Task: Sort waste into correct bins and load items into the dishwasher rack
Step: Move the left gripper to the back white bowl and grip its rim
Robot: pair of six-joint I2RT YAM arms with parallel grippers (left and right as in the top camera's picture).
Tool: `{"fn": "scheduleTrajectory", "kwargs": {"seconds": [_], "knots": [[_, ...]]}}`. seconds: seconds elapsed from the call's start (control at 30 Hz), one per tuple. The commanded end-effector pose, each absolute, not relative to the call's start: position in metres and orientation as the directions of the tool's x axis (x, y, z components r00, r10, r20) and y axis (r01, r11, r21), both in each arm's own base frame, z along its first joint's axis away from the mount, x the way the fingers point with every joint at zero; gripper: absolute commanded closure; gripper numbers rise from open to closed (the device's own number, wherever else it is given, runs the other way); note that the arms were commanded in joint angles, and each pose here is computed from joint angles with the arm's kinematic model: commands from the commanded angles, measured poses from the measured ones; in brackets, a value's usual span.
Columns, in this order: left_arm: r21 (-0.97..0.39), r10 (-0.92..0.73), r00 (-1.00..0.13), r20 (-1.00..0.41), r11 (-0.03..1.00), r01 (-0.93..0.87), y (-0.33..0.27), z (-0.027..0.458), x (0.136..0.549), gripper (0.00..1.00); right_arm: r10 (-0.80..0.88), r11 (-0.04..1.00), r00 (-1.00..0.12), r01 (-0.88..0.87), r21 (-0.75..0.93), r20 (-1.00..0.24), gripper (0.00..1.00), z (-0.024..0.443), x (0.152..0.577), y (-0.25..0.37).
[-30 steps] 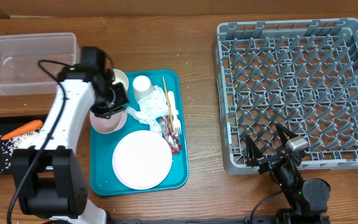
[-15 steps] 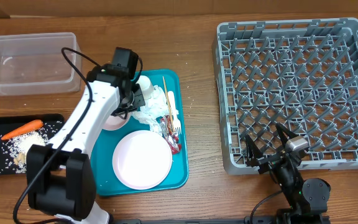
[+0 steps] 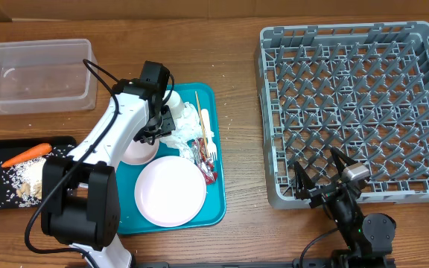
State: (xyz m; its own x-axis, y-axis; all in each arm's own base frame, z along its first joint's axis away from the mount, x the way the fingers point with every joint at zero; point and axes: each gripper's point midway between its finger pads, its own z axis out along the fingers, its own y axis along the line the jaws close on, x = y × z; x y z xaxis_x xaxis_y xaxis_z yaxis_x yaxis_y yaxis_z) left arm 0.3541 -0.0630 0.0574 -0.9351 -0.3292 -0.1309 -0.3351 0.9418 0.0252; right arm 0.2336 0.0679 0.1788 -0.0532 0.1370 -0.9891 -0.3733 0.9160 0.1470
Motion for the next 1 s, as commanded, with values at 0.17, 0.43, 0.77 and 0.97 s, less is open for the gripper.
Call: {"fn": "scheduleTrajectory", "kwargs": {"seconds": [0.17,0.43,0.77,0.97], "knots": [[0.111,-0.319,-0.921,-0.223,0.931,-0.349,-0.042,0.113,0.377,0.57,0.14,0.916,-0.051,-0.371,0.149,-0.989,0.0,0.177,0.234,0.068],[-0.102,-0.382,-0.854,-0.354,0.923,-0.37,-0.009,0.166,0.434,0.41,0.14,0.916,-0.052,-0.371,0.149,-0.989,0.0,0.177,0.234,0.068],[-0.33,-0.445,-0.859,-0.255,0.875,-0.355,-0.037,0.15,0.452,0.44,0.14,0.916,-0.051,-0.371,0.149,-0.989,0.0,0.177,0.234,0.068],[-0.224,-0.458,-0.856,-0.24,0.884,-0.411,-0.044,0.111,0.46,0.36,0.14,0.916,-0.051,-0.371,0.149,-0.989,0.0,0.177,0.234,0.068]]}}
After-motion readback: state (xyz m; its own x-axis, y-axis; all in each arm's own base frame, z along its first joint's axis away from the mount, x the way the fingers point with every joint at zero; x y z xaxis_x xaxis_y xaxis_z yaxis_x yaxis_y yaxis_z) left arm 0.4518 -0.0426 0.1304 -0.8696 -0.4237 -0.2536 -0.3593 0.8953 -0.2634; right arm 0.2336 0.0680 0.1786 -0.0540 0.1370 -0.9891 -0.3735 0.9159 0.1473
